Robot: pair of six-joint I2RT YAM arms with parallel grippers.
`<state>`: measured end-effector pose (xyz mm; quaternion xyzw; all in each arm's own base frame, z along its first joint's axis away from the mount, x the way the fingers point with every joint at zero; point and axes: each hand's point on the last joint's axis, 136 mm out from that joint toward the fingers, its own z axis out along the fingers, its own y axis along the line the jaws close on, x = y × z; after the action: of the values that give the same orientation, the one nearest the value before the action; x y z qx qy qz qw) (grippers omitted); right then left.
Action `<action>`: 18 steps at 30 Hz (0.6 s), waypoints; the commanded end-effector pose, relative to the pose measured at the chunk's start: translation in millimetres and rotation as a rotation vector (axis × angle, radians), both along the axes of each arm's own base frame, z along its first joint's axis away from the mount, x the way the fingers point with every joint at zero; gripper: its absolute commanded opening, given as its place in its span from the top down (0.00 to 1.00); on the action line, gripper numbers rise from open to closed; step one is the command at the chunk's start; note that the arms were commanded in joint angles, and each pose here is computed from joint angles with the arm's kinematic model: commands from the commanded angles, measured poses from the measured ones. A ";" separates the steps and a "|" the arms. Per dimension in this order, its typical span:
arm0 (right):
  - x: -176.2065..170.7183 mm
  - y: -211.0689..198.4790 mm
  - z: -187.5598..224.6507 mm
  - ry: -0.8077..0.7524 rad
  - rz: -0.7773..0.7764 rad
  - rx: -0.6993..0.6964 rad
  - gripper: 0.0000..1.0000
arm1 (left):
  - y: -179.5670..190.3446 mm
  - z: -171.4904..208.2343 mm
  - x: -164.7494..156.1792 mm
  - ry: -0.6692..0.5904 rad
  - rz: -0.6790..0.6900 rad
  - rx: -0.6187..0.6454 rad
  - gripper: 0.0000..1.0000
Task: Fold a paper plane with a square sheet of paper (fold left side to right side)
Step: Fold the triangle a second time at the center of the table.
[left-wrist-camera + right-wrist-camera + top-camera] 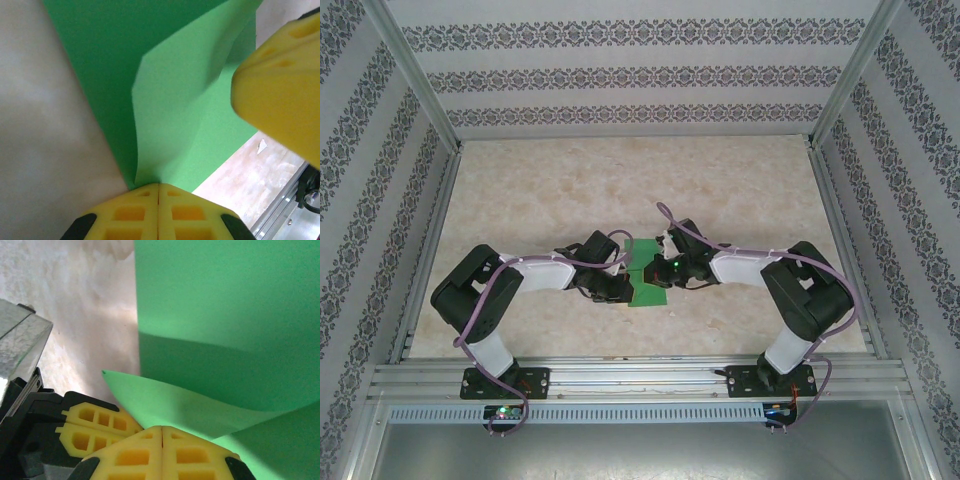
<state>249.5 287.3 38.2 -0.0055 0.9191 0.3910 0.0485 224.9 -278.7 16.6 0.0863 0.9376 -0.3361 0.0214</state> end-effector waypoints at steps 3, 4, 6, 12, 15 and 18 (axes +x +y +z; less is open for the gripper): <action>-12.0 8.7 -4.0 -0.001 0.028 0.006 1.00 | 14.2 -22.2 -14.3 0.048 -0.009 0.110 0.96; -12.4 10.0 -5.1 0.002 0.029 0.006 1.00 | 14.5 -22.7 -14.7 0.050 -0.009 0.113 0.96; -13.7 12.8 -7.3 0.006 0.036 0.005 1.00 | 15.3 -23.6 -14.4 0.051 -0.007 0.122 0.97; -18.3 11.4 -15.8 0.020 0.042 -0.017 1.00 | 18.0 -25.7 -14.5 0.055 -0.002 0.151 0.98; -19.5 8.6 -20.4 0.022 0.046 -0.037 1.00 | 20.0 -27.5 -14.9 0.061 0.002 0.168 0.98; -21.0 4.9 -26.7 0.030 0.047 -0.059 1.00 | 22.4 -29.0 -15.2 0.067 0.009 0.183 0.98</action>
<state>236.2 296.3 24.9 -0.0182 0.9224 0.3843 0.0340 225.6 -278.5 16.0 0.0852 0.9430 -0.3212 0.0176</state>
